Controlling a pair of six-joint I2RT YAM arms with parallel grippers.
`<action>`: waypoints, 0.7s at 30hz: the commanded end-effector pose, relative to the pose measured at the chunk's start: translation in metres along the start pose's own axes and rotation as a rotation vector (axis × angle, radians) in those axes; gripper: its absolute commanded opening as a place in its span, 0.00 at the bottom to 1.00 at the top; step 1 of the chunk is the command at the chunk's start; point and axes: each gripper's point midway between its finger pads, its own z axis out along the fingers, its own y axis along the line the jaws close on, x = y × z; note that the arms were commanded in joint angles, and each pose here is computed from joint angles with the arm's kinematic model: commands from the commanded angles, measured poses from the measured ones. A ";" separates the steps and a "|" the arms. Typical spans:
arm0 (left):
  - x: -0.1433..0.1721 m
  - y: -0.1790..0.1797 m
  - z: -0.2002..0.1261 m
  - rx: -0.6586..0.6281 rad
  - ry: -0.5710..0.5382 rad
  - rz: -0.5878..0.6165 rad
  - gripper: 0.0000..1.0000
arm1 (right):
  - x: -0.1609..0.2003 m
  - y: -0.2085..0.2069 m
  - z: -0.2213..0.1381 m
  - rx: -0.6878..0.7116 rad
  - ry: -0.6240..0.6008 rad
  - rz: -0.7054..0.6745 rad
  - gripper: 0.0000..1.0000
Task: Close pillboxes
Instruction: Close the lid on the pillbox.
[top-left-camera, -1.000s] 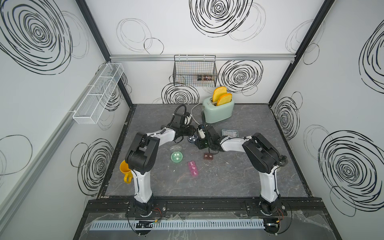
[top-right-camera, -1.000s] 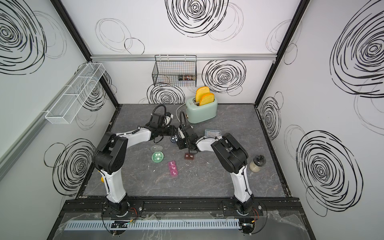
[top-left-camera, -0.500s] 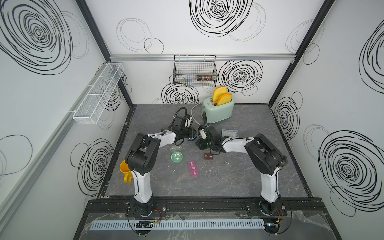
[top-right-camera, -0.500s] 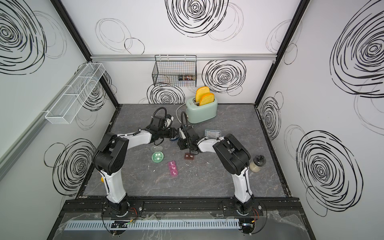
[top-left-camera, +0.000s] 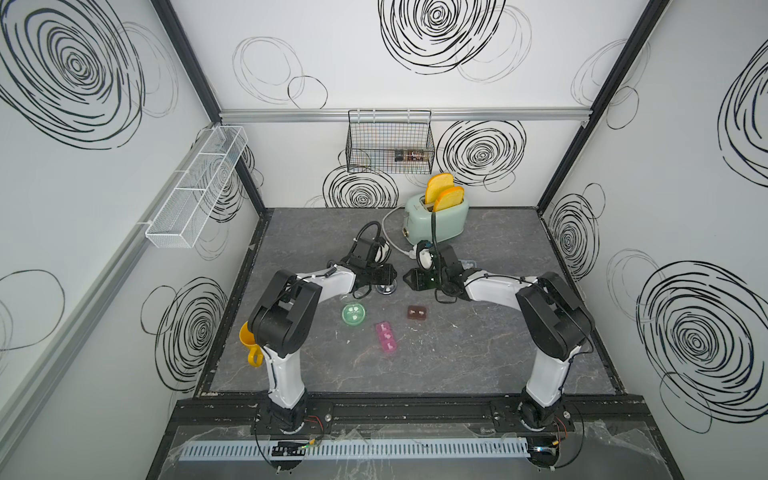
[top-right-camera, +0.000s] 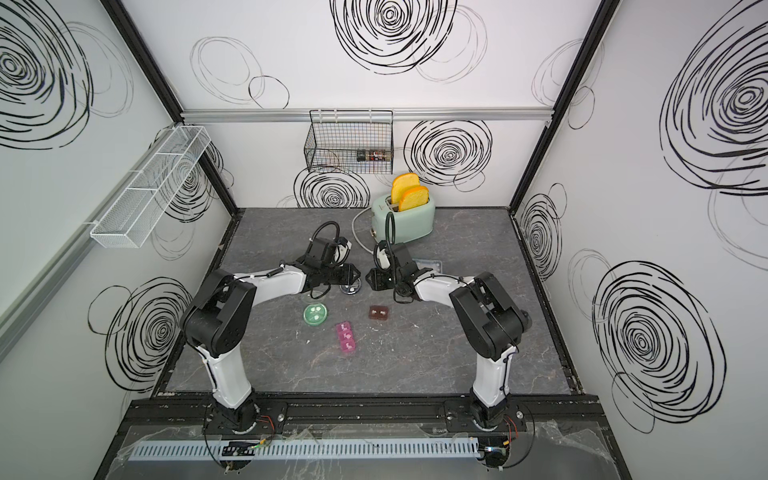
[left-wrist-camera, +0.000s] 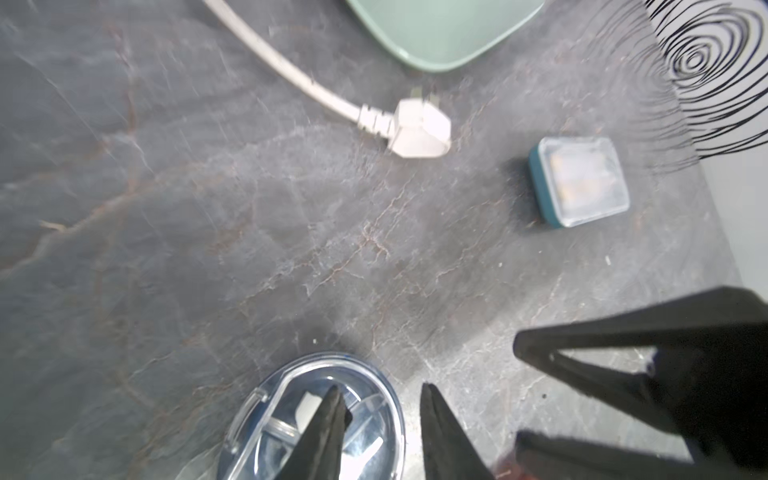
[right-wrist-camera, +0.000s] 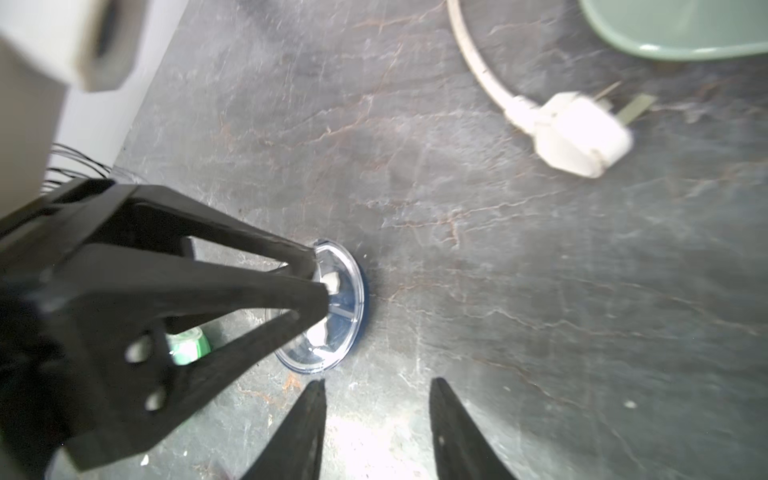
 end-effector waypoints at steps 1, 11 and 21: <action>-0.023 -0.002 -0.022 0.006 -0.065 -0.013 0.37 | 0.007 0.011 0.001 -0.025 0.053 -0.003 0.49; 0.002 0.030 -0.024 -0.093 0.017 0.026 0.42 | 0.020 0.028 0.031 -0.062 0.122 -0.019 0.54; 0.021 0.038 -0.006 -0.146 0.086 0.065 0.42 | 0.030 0.023 0.045 -0.046 0.162 -0.018 0.52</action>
